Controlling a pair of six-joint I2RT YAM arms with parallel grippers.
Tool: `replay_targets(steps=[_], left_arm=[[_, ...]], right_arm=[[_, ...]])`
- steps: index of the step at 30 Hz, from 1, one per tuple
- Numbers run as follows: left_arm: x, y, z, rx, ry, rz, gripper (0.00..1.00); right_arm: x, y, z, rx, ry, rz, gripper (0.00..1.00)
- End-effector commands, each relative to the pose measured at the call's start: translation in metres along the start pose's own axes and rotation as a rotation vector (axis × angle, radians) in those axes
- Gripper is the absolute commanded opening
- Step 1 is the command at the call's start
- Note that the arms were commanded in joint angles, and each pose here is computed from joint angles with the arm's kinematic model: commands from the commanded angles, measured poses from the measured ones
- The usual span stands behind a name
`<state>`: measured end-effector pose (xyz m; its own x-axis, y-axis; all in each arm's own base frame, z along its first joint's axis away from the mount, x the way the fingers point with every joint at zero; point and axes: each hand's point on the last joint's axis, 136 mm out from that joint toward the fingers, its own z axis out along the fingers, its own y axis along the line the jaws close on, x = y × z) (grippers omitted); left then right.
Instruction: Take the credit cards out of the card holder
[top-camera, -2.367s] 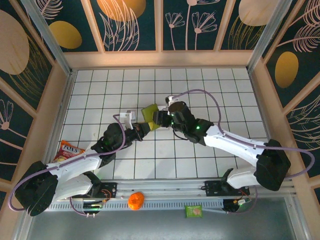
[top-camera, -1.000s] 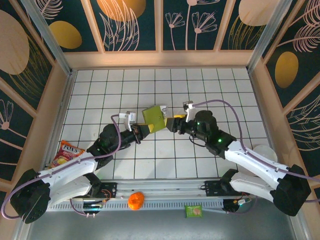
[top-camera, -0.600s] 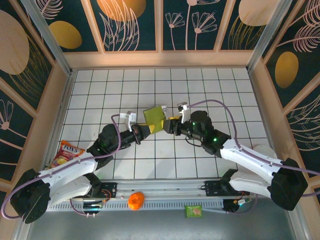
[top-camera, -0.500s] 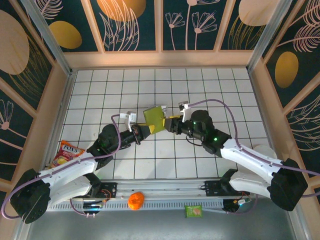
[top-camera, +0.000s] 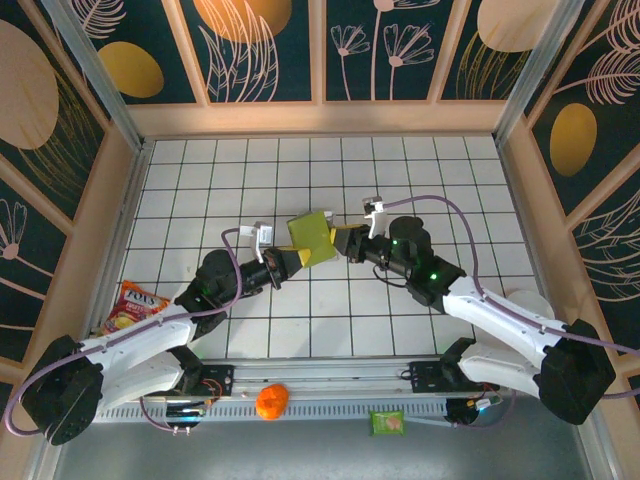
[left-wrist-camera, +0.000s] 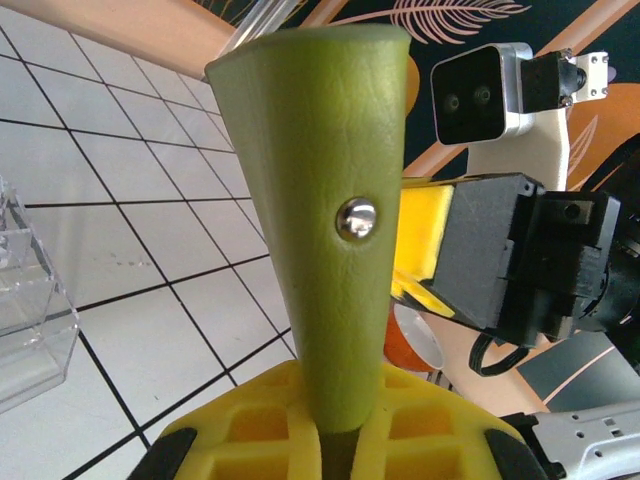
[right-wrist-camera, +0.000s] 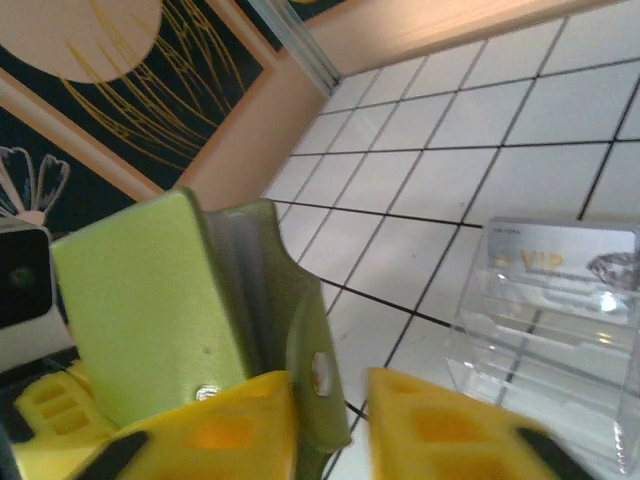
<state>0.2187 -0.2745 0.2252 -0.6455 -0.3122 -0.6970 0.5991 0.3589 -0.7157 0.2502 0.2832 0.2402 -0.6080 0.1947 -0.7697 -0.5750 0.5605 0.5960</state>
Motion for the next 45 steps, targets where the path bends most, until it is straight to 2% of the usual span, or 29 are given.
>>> replay_targets(steps=[1, 2, 4, 5, 6, 9, 12, 17, 21, 26, 31, 34, 37, 42, 45], left_arm=[[-0.007, -0.012, -0.002, 0.056, -0.030, 0.002, 0.00], [-0.008, -0.010, -0.002, 0.048, -0.033, -0.004, 0.00], [-0.006, 0.000, -0.001, 0.003, -0.035, -0.037, 0.00], [-0.003, 0.007, 0.000, -0.029, -0.029, -0.055, 0.03], [0.001, 0.016, 0.002, -0.065, -0.015, -0.078, 0.19], [0.025, 0.041, 0.008, -0.143, 0.064, -0.160, 0.33], [0.056, 0.060, 0.012, -0.185, 0.163, -0.247, 0.36], [0.097, 0.090, 0.009, -0.305, 0.280, -0.310, 0.38], [0.109, 0.106, -0.001, -0.386, 0.300, -0.337, 0.41], [0.124, 0.116, -0.007, -0.422, 0.339, -0.361, 0.42], [0.112, 0.111, -0.012, -0.424, 0.293, -0.323, 0.48], [0.093, 0.106, -0.018, -0.436, 0.232, -0.268, 0.62], [0.080, 0.104, -0.026, -0.468, 0.199, -0.217, 0.70], [0.079, 0.105, -0.032, -0.483, 0.197, -0.199, 0.74], [0.078, 0.107, -0.034, -0.503, 0.195, -0.186, 0.74]], right_arm=[[0.000, 0.014, 0.000, -0.076, -0.006, 0.006, 0.07], [0.000, 0.013, -0.001, -0.070, -0.006, 0.010, 0.01], [0.004, 0.002, -0.003, -0.006, 0.000, 0.034, 0.00], [0.007, -0.002, -0.005, 0.018, 0.007, 0.046, 0.00], [0.013, -0.008, -0.006, 0.051, 0.022, 0.064, 0.00], [0.037, -0.022, -0.012, 0.139, 0.087, 0.100, 0.00], [0.067, -0.035, -0.021, 0.215, 0.153, 0.127, 0.00], [0.113, -0.058, -0.036, 0.322, 0.230, 0.180, 0.00], [0.132, -0.079, -0.046, 0.438, 0.266, 0.170, 0.00], [0.142, -0.085, -0.046, 0.479, 0.301, 0.144, 0.00], [0.144, -0.072, -0.034, 0.459, 0.331, 0.109, 0.00], [0.139, -0.051, -0.019, 0.405, 0.336, 0.088, 0.00], [0.136, -0.029, -0.003, 0.347, 0.344, 0.064, 0.00], [0.139, -0.007, 0.014, 0.302, 0.368, 0.016, 0.00], [0.138, -0.014, 0.011, 0.342, 0.362, 0.016, 0.00]])
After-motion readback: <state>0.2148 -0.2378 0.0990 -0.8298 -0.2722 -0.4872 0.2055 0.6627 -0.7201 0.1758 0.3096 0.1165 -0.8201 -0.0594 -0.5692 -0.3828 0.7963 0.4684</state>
